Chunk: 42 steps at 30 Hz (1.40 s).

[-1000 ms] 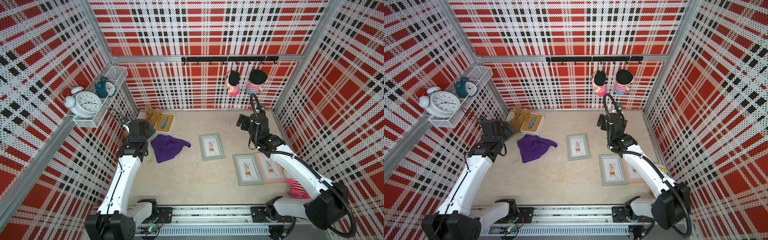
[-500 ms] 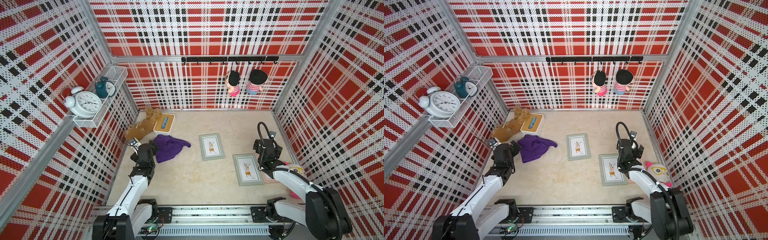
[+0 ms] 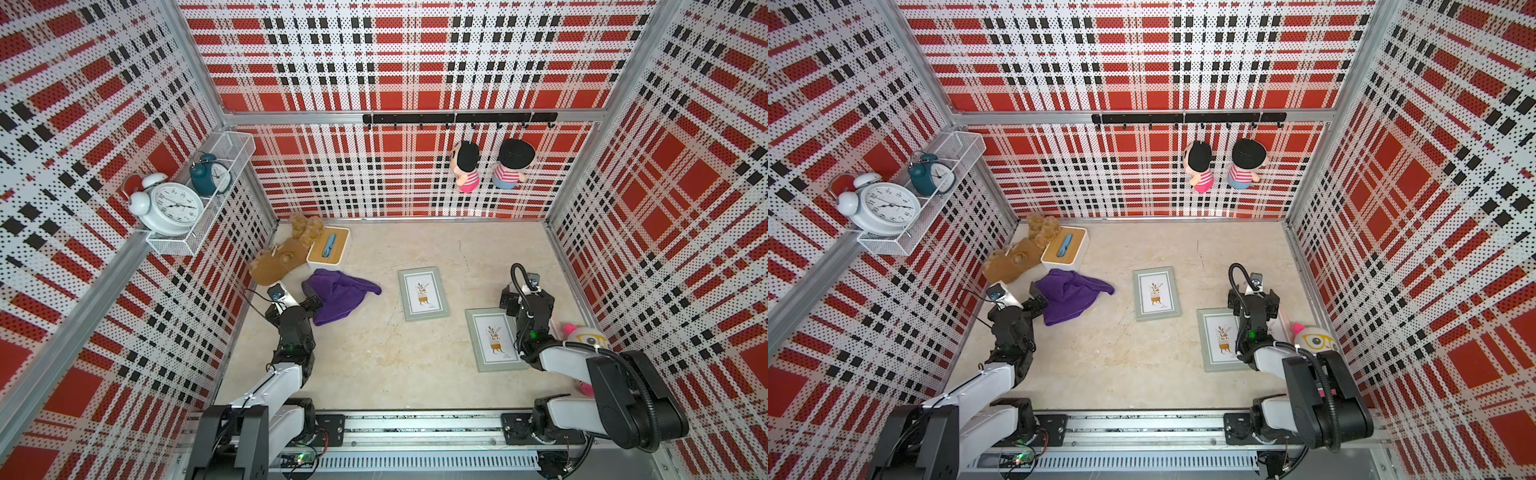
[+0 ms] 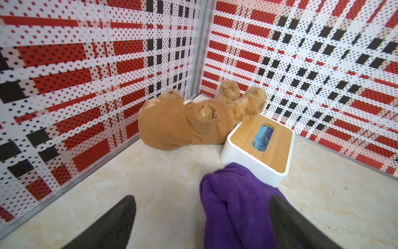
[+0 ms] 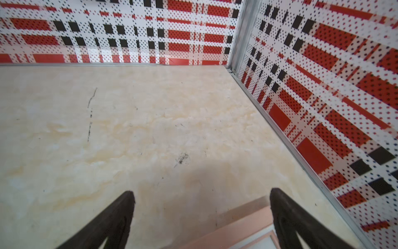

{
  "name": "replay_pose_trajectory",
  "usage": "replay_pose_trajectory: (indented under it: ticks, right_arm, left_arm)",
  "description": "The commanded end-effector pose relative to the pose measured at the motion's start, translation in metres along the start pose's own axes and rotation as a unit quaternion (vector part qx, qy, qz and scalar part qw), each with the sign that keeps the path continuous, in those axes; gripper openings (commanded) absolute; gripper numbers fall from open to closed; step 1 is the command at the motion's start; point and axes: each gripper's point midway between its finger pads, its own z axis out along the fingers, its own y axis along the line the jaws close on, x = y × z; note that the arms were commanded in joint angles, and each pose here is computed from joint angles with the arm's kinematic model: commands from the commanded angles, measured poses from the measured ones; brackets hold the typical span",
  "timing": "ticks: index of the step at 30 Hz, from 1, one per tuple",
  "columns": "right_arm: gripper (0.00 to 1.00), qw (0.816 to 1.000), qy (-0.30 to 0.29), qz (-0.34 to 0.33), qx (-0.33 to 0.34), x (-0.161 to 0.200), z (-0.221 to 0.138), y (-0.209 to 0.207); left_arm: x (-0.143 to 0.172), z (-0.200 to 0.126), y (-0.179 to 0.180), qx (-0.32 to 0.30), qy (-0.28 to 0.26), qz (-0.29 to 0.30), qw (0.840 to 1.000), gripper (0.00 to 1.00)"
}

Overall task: Wipe the picture frame with a cloth
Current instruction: Reset both arms

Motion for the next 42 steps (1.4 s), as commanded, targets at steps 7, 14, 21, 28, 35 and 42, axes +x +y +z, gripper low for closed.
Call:
replay_pose_trajectory:
  ticks: [7, 14, 21, 28, 35, 42]
  right_arm:
    - [1.00, 0.993, -0.089, 0.040, -0.064, -0.029, 0.012, 0.006]
    - [1.00, 0.989, -0.104, 0.042, -0.095, -0.021, 0.010, 0.012]
    - [1.00, 0.989, -0.097, 0.036, -0.104, -0.019, 0.012, 0.016]
    - [1.00, 0.990, -0.079, 0.024, -0.119, -0.017, 0.020, 0.024]
    - [1.00, 0.991, -0.067, 0.021, -0.116, -0.015, 0.025, 0.025]
    - [1.00, 0.991, -0.067, 0.022, -0.116, -0.015, 0.025, 0.025]
  left_arm:
    - [-0.025, -0.017, -0.014, 0.062, -0.109, 0.001, 0.992, 0.98]
    - [-0.023, -0.003, -0.018, 0.060, -0.111, 0.021, 0.992, 0.99]
    - [-0.011, 0.009, -0.023, 0.075, -0.107, 0.026, 0.991, 0.98]
    - [-0.005, 0.017, -0.034, 0.075, -0.104, 0.049, 0.991, 0.98]
    - [0.003, 0.033, -0.045, 0.083, -0.072, 0.068, 0.992, 0.98]
    - [0.004, 0.034, -0.045, 0.083, -0.072, 0.068, 0.992, 0.98]
